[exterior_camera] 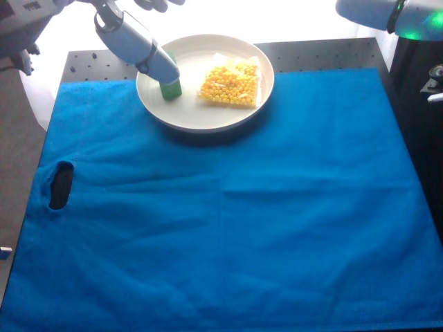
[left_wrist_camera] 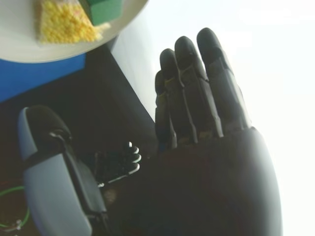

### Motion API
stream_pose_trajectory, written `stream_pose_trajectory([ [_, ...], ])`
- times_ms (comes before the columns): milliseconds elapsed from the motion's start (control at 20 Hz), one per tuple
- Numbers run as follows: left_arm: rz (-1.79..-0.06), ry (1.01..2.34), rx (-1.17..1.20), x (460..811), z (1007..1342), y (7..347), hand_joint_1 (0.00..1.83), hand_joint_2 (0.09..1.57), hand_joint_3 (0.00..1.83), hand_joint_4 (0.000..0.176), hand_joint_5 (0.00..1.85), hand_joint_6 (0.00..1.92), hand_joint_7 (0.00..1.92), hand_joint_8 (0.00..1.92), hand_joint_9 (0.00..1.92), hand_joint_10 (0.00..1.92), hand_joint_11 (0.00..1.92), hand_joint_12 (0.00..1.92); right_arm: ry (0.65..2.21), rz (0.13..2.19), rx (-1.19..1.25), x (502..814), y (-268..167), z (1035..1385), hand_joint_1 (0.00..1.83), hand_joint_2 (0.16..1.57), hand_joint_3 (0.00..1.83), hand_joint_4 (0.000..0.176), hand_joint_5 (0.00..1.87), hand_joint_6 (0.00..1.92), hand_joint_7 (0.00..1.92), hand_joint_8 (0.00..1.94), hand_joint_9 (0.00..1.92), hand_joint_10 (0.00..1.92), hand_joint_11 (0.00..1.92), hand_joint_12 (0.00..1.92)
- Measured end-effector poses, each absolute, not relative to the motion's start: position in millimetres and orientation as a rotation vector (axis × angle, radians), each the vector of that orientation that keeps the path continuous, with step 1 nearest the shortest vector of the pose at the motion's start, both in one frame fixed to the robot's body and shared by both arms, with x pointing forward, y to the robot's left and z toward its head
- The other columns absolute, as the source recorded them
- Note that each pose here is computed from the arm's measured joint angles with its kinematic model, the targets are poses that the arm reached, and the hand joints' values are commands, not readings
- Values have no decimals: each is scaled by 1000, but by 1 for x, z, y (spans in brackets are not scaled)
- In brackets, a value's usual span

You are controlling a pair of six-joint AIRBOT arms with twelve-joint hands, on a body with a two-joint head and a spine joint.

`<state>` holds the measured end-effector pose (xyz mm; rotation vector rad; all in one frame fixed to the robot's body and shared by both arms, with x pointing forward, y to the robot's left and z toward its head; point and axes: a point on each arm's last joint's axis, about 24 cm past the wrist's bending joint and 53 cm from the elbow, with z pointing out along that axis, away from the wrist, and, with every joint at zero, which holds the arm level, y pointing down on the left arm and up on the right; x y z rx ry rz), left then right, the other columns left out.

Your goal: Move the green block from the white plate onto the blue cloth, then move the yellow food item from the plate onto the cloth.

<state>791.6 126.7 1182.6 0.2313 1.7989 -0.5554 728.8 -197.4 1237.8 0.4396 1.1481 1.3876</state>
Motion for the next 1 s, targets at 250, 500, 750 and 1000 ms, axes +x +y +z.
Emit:
stream_pose_trajectory([
  [250, -493, 1832, 265, 799, 1168, 117, 794, 813, 0, 0, 416, 0, 638, 0, 663, 1, 533, 205, 1150, 1396, 444, 729, -193, 1235, 686, 780, 0, 90, 451, 1, 278, 4, 309, 0, 0, 1100],
  [500, -458, 1860, 251, 811, 1153, 113, 864, 774, 0, 0, 449, 13, 660, 6, 732, 18, 584, 197, 1152, 1400, 444, 729, -191, 1234, 656, 760, 0, 83, 436, 1, 371, 11, 398, 18, 1, 1197],
  [750, -387, 1917, 214, 819, 1130, 131, 927, 800, 15, 0, 471, 7, 755, 20, 777, 19, 641, 201, 1155, 1409, 445, 728, -186, 1232, 658, 749, 0, 64, 437, 1, 341, 0, 382, 4, 0, 1153],
  [1000, -368, 1958, 153, 823, 1115, 144, 913, 848, 3, 0, 577, 11, 772, 6, 823, 11, 696, 228, 1159, 1411, 440, 728, -184, 1231, 648, 771, 7, 47, 385, 1, 269, 0, 316, 2, 0, 1020],
])
